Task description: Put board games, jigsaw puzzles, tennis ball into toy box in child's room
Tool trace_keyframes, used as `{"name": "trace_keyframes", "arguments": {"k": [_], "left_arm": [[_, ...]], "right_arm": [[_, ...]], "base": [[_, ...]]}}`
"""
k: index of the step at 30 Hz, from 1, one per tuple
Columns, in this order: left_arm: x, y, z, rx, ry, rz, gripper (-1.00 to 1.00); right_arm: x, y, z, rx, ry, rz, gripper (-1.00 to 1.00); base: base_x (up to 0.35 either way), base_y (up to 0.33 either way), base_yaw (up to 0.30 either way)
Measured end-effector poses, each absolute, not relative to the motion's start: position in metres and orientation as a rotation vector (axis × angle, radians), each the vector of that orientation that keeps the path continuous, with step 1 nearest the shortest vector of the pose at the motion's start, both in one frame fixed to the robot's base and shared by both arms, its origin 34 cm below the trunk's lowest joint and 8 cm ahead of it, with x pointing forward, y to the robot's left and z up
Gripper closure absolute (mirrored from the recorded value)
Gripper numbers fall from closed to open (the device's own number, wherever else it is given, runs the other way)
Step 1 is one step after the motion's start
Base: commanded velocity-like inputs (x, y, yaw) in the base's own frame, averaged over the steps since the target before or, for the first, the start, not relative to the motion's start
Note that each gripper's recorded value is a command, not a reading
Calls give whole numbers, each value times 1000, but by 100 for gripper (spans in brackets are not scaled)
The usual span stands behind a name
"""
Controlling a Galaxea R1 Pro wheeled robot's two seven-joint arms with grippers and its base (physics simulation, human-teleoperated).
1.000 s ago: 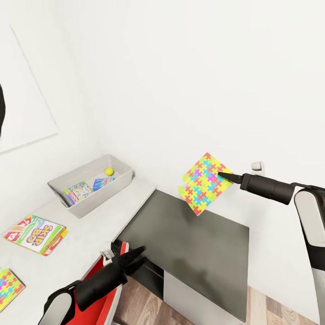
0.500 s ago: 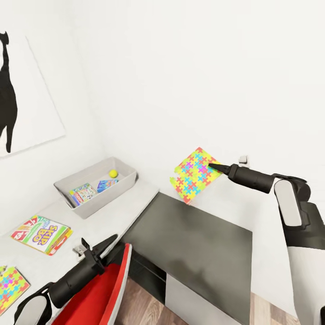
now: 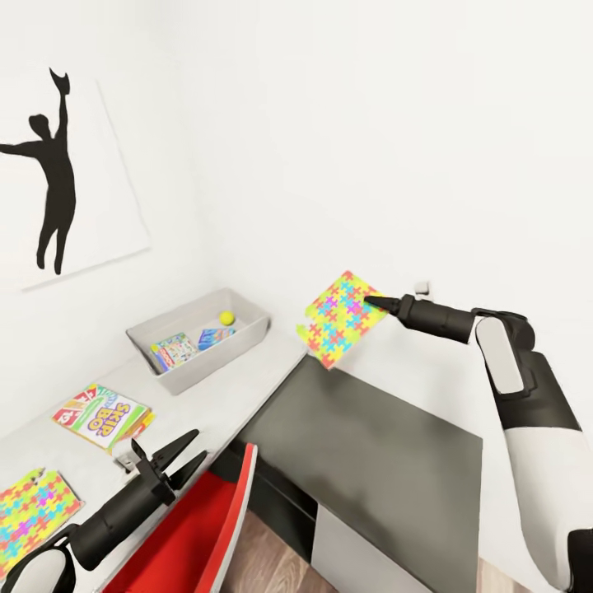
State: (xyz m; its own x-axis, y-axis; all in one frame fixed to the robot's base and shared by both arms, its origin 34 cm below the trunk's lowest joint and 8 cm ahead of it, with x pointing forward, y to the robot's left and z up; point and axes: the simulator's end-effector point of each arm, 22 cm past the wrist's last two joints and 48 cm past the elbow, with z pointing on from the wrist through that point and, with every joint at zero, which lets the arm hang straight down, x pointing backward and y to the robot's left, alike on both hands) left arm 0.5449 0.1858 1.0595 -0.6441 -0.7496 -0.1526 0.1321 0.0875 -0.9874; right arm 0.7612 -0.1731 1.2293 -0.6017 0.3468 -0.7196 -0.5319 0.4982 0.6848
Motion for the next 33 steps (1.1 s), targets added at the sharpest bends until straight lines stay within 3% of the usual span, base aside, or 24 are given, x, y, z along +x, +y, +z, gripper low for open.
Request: {"name": "trace_keyframes", "arguments": {"k": [10,33], "left_arm": [[544,184,1063,-609,1681,-1641,-100],[543,183,1063,-609,1697,-1620,-100]], "right_arm": [[792,-185,1206,-11,1929,1308,100],[789,-166,1216,-22,1915,1347,100]], "base": [[0,0,256],[0,0,272]]}}
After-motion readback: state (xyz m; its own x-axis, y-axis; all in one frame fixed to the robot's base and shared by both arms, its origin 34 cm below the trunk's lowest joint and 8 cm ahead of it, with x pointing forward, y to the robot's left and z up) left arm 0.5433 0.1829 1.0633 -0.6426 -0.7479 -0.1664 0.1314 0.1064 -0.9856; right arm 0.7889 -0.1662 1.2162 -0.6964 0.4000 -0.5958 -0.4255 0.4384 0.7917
